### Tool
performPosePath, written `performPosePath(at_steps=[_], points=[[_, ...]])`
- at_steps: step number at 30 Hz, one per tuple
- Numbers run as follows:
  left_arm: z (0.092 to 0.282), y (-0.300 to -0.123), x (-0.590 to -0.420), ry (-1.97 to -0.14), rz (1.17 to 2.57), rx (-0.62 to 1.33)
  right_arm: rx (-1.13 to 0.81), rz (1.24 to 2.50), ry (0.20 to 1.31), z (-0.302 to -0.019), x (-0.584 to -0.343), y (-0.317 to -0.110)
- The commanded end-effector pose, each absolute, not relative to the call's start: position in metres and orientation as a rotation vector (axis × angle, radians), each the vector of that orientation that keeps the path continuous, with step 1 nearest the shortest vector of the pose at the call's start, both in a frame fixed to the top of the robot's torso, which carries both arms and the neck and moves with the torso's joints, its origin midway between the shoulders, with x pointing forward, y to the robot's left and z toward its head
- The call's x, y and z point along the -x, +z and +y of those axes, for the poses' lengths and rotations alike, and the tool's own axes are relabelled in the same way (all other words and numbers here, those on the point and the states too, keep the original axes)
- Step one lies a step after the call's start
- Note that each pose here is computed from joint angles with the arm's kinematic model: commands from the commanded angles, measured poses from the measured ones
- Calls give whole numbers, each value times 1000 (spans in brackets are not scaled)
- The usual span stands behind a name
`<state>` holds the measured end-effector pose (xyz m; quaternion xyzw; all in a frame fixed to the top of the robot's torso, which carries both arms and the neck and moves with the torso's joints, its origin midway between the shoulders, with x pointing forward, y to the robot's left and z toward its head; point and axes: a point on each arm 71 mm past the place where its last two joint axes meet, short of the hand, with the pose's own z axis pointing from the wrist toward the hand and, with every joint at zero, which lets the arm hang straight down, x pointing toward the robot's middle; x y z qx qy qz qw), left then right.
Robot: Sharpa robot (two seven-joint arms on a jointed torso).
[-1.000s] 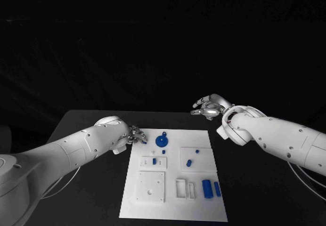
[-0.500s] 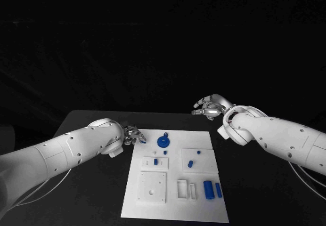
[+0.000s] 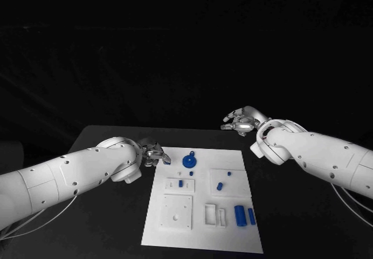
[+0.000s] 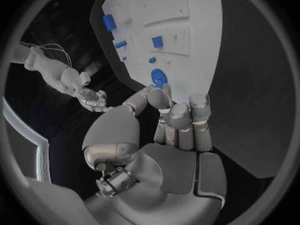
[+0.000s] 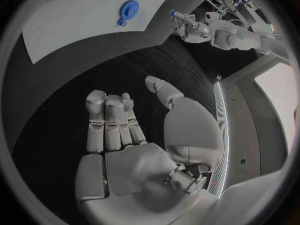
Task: Assemble the parts on the task board
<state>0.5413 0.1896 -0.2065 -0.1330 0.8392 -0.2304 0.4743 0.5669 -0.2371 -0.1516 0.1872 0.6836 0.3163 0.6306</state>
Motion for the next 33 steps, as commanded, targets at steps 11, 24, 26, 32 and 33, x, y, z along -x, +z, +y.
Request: performPosePath(at_steps=[11,24,26,32,33], points=[[178,-223,-524,-523,2026,207,-425,1576,731,-236,-566,-154],[170,-253,-515,-500,2080,189,-424,1579,732,-235,-566,-155],[169,-257,-514,-497,2089,185,-424,1579,732,-235,-566,-155],[167,-263,-513,-486,2097,167,-425,1579,732,-235,-566,-155],[167,-264,-513,-481,2098,161,-424,1580,733,-235,-566,-155]])
